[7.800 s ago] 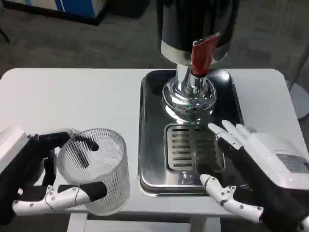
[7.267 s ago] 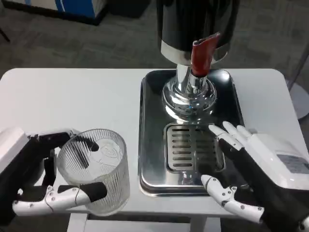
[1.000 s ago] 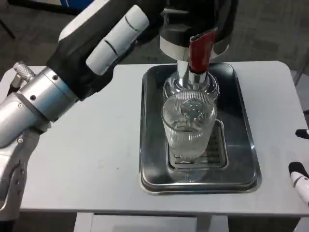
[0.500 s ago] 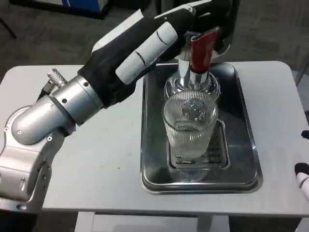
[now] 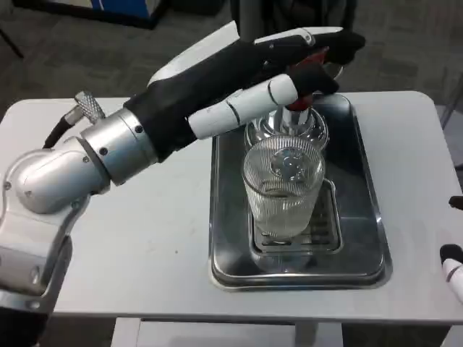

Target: Grasp the cup under the faucet to collect the drink, then remove the cup.

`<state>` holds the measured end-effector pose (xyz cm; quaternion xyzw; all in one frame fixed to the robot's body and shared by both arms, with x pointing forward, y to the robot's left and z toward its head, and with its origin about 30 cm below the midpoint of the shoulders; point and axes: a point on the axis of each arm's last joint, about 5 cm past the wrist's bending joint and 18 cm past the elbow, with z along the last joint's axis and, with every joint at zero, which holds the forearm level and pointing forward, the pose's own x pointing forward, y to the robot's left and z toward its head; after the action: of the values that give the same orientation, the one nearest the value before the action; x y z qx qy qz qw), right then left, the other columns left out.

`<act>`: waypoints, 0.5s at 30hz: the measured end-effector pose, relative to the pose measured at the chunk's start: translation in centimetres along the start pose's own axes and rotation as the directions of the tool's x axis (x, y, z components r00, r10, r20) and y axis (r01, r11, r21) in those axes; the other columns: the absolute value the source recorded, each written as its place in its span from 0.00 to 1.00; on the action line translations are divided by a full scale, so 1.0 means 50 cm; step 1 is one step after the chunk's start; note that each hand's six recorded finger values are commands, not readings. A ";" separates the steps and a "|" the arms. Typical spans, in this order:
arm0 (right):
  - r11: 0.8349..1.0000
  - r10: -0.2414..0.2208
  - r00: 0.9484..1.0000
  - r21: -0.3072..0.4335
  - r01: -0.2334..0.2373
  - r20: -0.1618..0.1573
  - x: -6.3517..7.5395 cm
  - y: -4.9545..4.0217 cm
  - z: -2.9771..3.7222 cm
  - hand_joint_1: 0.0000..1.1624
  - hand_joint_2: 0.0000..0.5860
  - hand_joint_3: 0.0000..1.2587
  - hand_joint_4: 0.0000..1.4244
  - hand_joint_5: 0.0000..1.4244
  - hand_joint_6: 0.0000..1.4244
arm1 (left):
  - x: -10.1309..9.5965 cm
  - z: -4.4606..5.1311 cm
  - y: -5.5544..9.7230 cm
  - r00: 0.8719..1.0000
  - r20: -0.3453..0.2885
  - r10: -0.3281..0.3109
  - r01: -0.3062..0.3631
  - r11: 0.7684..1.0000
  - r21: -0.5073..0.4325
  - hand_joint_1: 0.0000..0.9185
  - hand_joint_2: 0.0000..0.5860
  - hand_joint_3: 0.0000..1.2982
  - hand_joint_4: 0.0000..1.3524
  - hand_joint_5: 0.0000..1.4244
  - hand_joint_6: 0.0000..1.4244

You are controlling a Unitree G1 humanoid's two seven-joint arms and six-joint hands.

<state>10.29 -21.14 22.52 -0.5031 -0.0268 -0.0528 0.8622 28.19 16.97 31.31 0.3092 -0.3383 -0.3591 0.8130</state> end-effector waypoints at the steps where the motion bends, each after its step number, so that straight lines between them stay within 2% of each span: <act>1: 1.000 0.001 1.000 0.000 -0.001 0.001 0.000 0.000 0.000 0.18 0.88 0.09 0.00 0.00 0.00 | -0.001 0.001 0.001 1.000 -0.001 -0.002 0.002 1.000 0.008 0.00 0.26 0.15 0.11 0.20 0.14; 10: 1.000 0.006 1.000 0.008 -0.006 0.005 0.001 0.002 0.001 0.18 0.87 0.09 0.00 0.00 0.00 | -0.006 0.006 0.007 1.000 -0.008 -0.021 0.022 0.996 0.091 0.00 0.26 0.14 0.11 0.20 0.13; 15: 0.999 0.016 1.000 0.046 -0.017 0.014 0.002 0.002 0.000 0.18 0.86 0.09 0.00 0.00 0.00 | -0.009 0.009 0.011 0.999 -0.014 -0.032 0.033 0.990 0.137 0.00 0.26 0.14 0.11 0.19 0.12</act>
<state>10.39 -21.09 22.44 -0.4835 -0.0295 -0.0417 0.8739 27.83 17.49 31.83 0.3721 -0.3522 -0.3463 0.7859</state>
